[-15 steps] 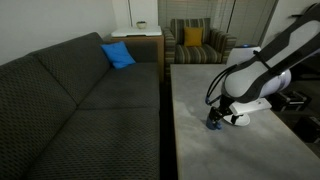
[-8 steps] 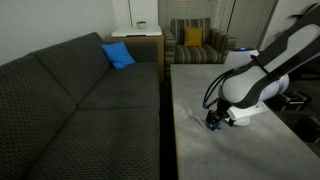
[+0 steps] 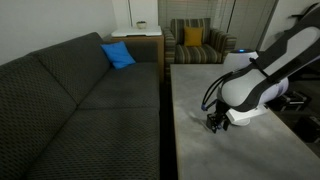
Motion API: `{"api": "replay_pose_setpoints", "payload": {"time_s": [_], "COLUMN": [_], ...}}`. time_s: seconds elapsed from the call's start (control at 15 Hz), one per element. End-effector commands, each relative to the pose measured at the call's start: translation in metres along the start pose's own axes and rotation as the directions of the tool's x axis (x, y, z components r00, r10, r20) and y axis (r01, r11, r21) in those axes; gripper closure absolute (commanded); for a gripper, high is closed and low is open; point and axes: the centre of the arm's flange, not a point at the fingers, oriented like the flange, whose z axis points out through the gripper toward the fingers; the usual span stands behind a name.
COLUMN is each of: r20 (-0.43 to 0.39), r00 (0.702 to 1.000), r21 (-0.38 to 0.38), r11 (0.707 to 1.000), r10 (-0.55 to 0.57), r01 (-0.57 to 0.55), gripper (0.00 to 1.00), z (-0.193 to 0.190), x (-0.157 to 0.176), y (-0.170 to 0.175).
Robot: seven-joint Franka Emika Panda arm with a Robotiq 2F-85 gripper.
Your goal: Put the blue cup on the white plate then remove the cup and put it on the table
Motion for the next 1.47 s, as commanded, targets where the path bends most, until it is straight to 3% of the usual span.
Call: {"api": "replay_pose_setpoints", "payload": {"time_s": [0.0, 0.33, 0.6, 0.73, 0.87, 1.0, 1.07, 1.2, 1.4], "r20": [-0.014, -0.036, -0.063, -0.070, -0.075, -0.077, -0.077, -0.076, -0.075], "r00": [1.000, 0.999, 0.998, 0.997, 0.997, 0.997, 0.997, 0.997, 0.997], "r21": [-0.013, -0.017, -0.019, -0.020, -0.020, -0.020, -0.020, -0.020, -0.019], "r11": [1.000, 1.000, 0.999, 0.999, 0.999, 0.999, 0.999, 0.999, 0.999], "r10": [-0.022, -0.023, -0.028, -0.030, -0.029, -0.029, -0.029, -0.029, -0.028], "r01": [0.022, 0.022, 0.027, 0.028, 0.028, 0.028, 0.027, 0.027, 0.027], "gripper": [0.41, 0.35, 0.39, 0.48, 0.66, 0.74, 0.85, 0.97, 0.97], "z": [0.0420, 0.0416, 0.0415, 0.0417, 0.0416, 0.0417, 0.0418, 0.0421, 0.0423], "x": [0.0237, 0.0238, 0.0257, 0.0262, 0.0267, 0.0268, 0.0268, 0.0268, 0.0271], "y": [-0.0030, -0.0021, -0.0003, 0.0004, 0.0006, 0.0008, 0.0011, 0.0014, 0.0018]}}
